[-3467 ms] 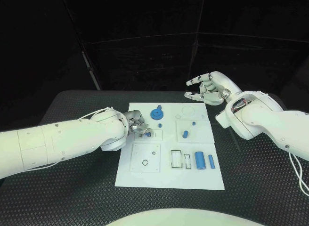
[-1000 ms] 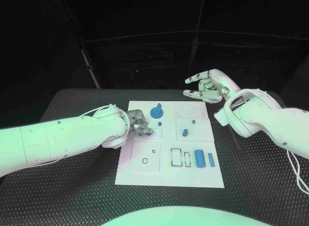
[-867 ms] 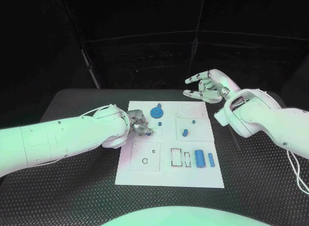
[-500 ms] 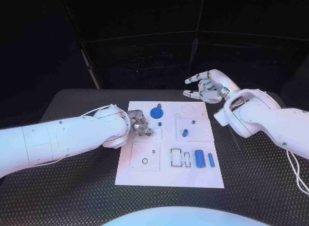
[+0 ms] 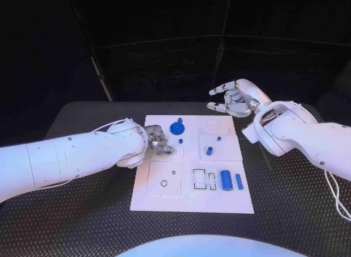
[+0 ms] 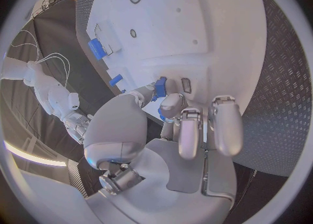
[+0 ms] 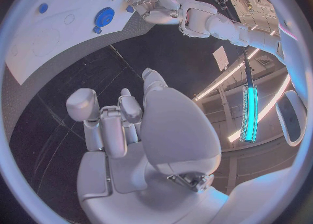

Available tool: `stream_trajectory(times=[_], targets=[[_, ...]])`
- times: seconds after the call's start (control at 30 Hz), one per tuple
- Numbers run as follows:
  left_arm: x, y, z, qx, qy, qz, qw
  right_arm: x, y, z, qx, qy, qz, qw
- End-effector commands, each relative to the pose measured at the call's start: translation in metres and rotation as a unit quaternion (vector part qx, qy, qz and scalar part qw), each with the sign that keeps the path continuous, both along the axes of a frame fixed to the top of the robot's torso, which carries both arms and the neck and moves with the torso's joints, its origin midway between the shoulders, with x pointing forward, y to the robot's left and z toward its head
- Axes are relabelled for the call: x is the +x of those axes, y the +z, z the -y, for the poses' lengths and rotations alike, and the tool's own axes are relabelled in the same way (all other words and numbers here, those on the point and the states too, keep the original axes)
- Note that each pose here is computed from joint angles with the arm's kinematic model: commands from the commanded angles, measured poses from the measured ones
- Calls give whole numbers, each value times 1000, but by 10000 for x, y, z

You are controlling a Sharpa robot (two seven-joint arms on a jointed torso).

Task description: Assemble the parts on the task board

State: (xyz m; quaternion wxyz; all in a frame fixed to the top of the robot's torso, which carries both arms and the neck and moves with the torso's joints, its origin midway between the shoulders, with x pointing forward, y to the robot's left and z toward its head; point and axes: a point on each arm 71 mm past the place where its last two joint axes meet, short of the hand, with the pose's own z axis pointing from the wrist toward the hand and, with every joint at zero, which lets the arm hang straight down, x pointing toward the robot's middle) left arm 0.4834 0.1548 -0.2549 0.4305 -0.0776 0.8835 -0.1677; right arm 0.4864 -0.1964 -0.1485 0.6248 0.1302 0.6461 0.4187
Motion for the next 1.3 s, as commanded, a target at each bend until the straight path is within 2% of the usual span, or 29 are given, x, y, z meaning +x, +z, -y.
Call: stream_trajectory(times=[0.03, 0.8, 1.3], targets=[[-36, -56, 22, 9, -11, -17, 1000, -2, 18, -11, 0, 4, 5, 1000], [-8, -55, 11, 9, -3, -12, 1000, 1, 17, -9, 1, 4, 6, 1000], [-26, -54, 5, 11, -7, -17, 1000, 5, 13, -3, 0, 3, 5, 1000]])
